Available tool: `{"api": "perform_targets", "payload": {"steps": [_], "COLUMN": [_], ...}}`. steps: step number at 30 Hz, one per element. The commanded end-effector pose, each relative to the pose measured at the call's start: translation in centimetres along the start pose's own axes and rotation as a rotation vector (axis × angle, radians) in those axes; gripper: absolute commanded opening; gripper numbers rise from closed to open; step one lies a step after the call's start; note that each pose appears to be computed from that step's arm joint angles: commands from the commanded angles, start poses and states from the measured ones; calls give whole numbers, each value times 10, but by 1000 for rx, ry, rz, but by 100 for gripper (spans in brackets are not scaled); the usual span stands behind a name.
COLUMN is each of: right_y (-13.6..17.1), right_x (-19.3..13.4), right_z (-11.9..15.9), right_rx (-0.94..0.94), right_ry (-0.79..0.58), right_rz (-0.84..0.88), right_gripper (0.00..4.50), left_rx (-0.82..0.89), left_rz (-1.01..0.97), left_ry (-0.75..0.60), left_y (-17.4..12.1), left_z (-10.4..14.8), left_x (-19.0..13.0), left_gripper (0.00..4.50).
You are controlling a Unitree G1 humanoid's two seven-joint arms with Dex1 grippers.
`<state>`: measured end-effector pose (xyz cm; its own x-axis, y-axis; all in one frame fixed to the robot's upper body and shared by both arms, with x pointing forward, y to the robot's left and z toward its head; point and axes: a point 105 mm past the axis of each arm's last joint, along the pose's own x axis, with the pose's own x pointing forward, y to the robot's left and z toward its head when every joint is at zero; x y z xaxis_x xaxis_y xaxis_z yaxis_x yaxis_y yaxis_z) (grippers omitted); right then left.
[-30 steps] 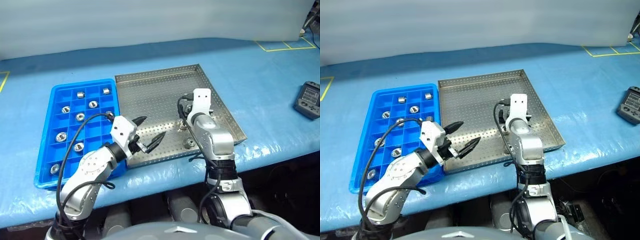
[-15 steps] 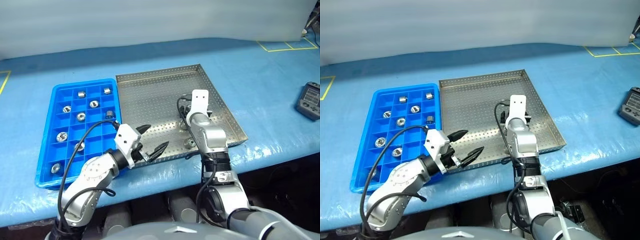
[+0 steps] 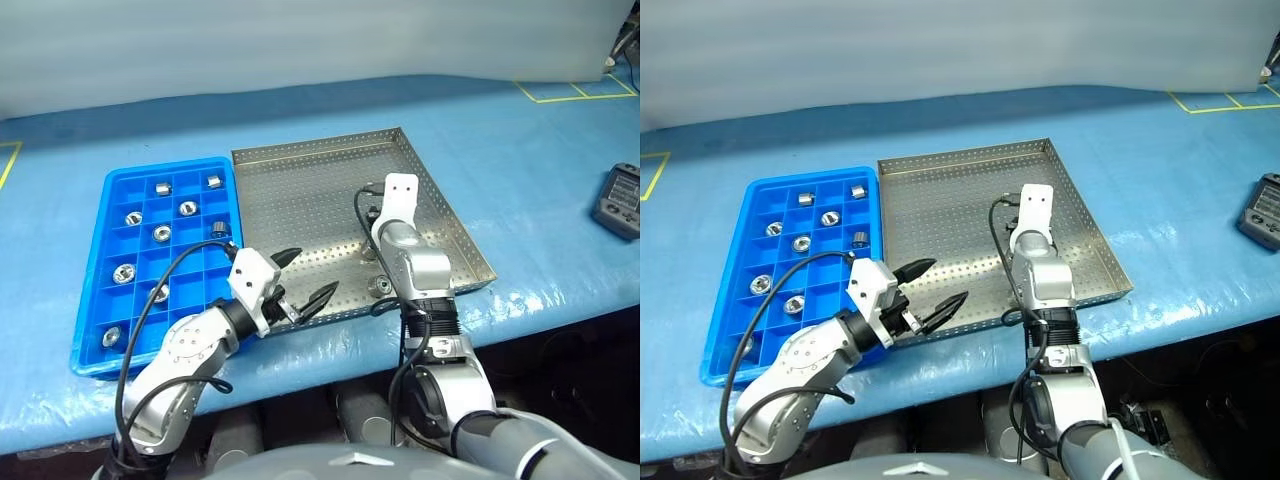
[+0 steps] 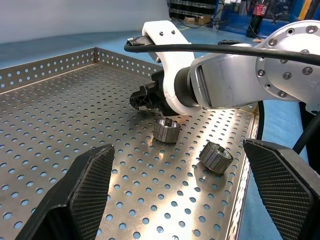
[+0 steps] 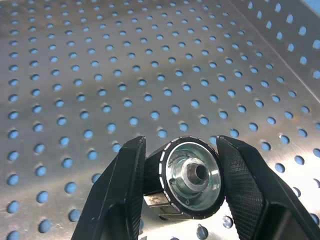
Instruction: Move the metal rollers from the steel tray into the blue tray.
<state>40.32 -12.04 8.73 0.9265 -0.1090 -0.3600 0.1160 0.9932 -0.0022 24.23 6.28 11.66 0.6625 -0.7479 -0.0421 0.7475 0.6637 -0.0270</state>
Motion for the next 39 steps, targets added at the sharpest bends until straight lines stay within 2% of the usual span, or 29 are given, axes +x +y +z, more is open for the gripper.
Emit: {"api": "perform_targets", "payload": {"steps": [1,5,9,17,22,31,39], "right_y": [25,59,94,155,182,214,218], "right_x": [-15,-33,-51,-85,-100,-112,-102], "right_z": [46,65,70,65,58,38,4], "right_rx": [3,-82,-181,-270,-314,-316,-312], "right_ry": [-180,-280,-334,-377,-379,-326,-201], "right_rz": [121,312,505,849,982,1149,1213], "right_gripper": [189,189,189,189,189,189,189], "left_rx": [16,9,12,39,47,41,39], "left_rz": [37,115,232,417,509,673,707], "left_ry": [-61,-82,-108,-128,-116,-98,-103], "left_y": [3,11,24,40,43,43,41], "left_z": [12,13,17,20,18,12,10], "left_x": [-1,-3,-9,-33,-50,-83,-89], "left_gripper": [450,450,450,450,450,450,450]}}
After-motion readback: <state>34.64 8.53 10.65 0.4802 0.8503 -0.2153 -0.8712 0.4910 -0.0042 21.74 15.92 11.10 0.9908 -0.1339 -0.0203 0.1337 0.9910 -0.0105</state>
